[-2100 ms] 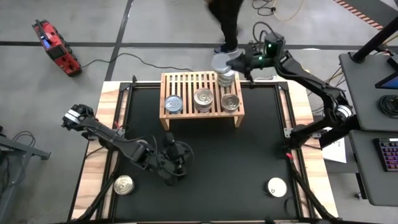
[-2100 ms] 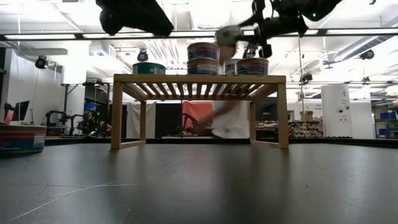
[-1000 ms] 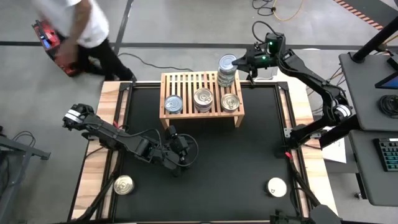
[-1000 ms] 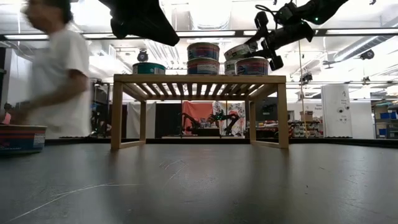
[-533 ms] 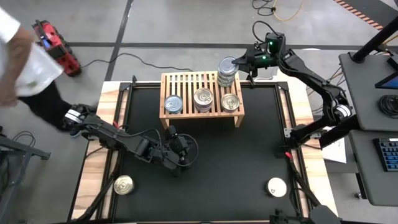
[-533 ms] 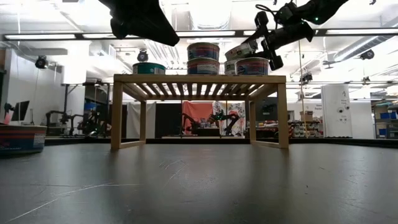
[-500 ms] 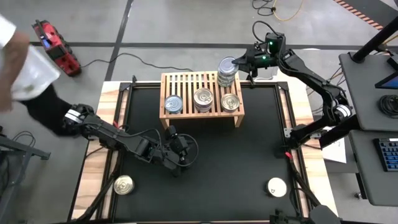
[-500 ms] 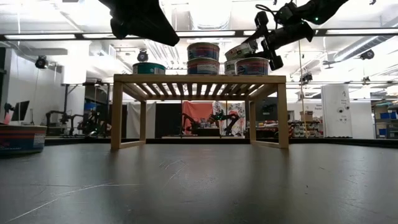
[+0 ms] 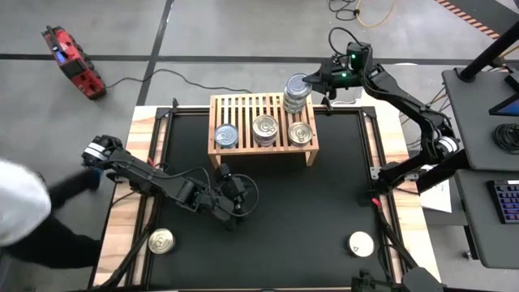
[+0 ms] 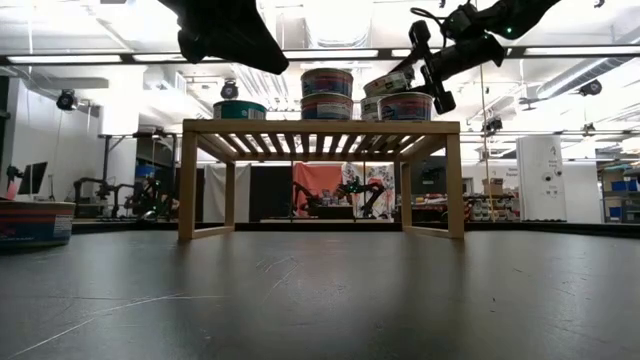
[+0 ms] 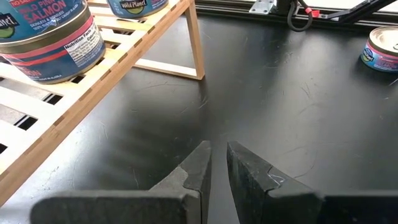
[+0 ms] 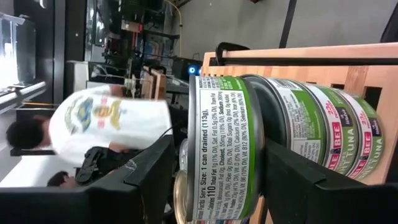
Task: Stack canned seafood by type on shelf
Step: Stack the green white tuna can on top of the green white tuna can on the shelf
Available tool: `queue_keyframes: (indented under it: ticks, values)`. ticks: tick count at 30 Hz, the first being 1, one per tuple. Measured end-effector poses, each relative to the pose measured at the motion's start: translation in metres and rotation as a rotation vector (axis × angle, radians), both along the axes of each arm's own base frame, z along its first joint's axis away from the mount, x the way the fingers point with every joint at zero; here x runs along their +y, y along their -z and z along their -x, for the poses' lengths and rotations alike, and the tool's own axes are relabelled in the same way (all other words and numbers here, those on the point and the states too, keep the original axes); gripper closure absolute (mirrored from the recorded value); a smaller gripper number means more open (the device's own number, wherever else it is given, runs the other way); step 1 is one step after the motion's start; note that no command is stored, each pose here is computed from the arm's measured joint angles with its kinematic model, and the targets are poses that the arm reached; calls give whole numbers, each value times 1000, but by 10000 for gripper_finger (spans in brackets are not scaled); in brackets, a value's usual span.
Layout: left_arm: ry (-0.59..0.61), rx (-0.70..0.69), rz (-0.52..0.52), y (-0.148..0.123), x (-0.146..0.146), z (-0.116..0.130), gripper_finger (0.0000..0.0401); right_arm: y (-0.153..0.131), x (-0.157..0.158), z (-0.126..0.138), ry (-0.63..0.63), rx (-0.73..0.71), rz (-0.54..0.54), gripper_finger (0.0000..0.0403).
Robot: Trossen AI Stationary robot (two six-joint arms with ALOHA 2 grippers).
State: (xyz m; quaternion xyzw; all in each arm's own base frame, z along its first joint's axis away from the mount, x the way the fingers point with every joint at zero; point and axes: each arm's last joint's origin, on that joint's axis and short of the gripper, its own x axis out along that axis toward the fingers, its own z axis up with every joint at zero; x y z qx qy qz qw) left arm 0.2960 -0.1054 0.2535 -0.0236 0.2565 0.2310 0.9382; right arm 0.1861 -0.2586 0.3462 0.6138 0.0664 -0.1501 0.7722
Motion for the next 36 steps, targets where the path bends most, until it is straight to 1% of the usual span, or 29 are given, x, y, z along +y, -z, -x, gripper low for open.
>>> queue_keyframes:
  ticks: [5,14,20,27,36]
  values:
    - [-1,0,0,0,0,0,365,0,0,0,0,2,8,197]
    - [-3,-1,0,0,0,0,365,0,0,-3,36,22,27,197]
    - [-5,-1,-1,0,1,0,365,1,3,-8,52,39,50,197]
    - [-6,-1,-1,0,1,0,365,1,3,-8,68,53,78,197]
    - [-7,-1,-1,0,2,-1,365,1,5,-10,57,55,89,197]
